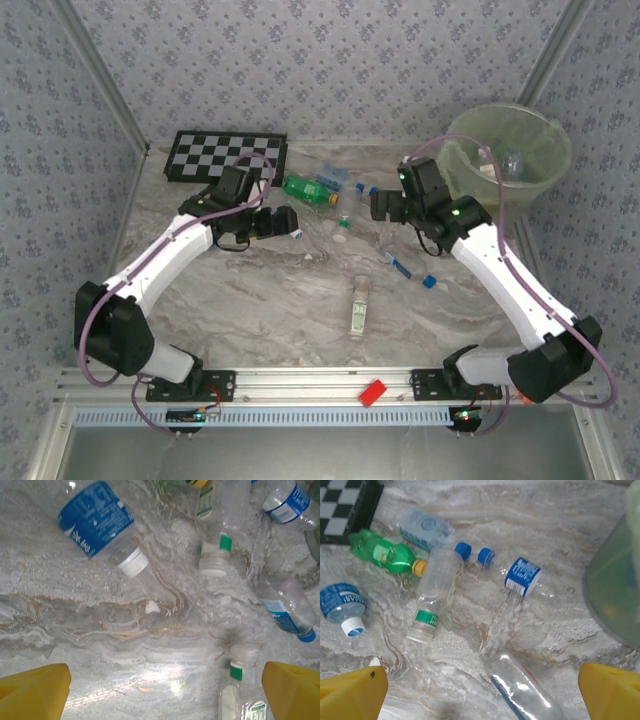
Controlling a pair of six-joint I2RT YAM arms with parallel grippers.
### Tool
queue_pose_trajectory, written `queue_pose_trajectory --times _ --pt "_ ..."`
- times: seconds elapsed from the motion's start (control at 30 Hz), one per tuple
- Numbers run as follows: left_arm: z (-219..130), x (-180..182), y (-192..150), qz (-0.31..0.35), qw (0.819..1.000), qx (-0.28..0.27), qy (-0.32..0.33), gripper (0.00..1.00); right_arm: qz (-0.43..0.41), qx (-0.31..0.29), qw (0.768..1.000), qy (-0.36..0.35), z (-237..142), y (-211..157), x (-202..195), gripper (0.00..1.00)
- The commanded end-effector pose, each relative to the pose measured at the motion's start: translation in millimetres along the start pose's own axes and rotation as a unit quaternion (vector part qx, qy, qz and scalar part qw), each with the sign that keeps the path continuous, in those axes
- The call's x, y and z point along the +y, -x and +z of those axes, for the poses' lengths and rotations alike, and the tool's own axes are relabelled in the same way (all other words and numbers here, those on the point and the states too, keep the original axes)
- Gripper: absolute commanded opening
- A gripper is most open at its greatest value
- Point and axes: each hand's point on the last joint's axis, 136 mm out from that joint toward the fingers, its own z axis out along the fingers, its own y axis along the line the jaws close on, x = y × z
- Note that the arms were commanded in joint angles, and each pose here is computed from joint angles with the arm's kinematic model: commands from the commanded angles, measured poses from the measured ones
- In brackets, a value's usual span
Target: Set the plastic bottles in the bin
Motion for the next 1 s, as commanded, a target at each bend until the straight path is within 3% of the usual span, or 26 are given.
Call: queue_pose_trajectory --times 0.0,0.17,0.47,0.73,0.97 --pt "-11.1 -9.8 -9.9 0.007 0.999 0.002 -0.032 0.97 0.048 0.059 0.997 -0.025 24.2 -36.7 0.2 0.99" --pt "-19.4 -27.8 -20.4 0.028 0.996 -0.001 -0.082 0.97 0.074 0.121 0.99 0.007 47.7 -71.0 16.1 1.0" --pt "-21.6 -44.6 -41.6 0.051 0.992 0.022 -0.115 0.97 0.102 0.277 0.955 0.02 80.9 -137.1 44.0 0.73" --pt "-26.0 -43.1 -49.2 0.067 0.991 0.024 -0.111 0.98 0.094 0.348 0.933 -0.007 91.0 -177.2 50.3 0.71" --pt "-28.8 -41.1 -53.4 0.07 0.991 0.024 -0.112 0.98 0.103 0.374 0.922 0.003 98.7 -199.9 60.0 0.7"
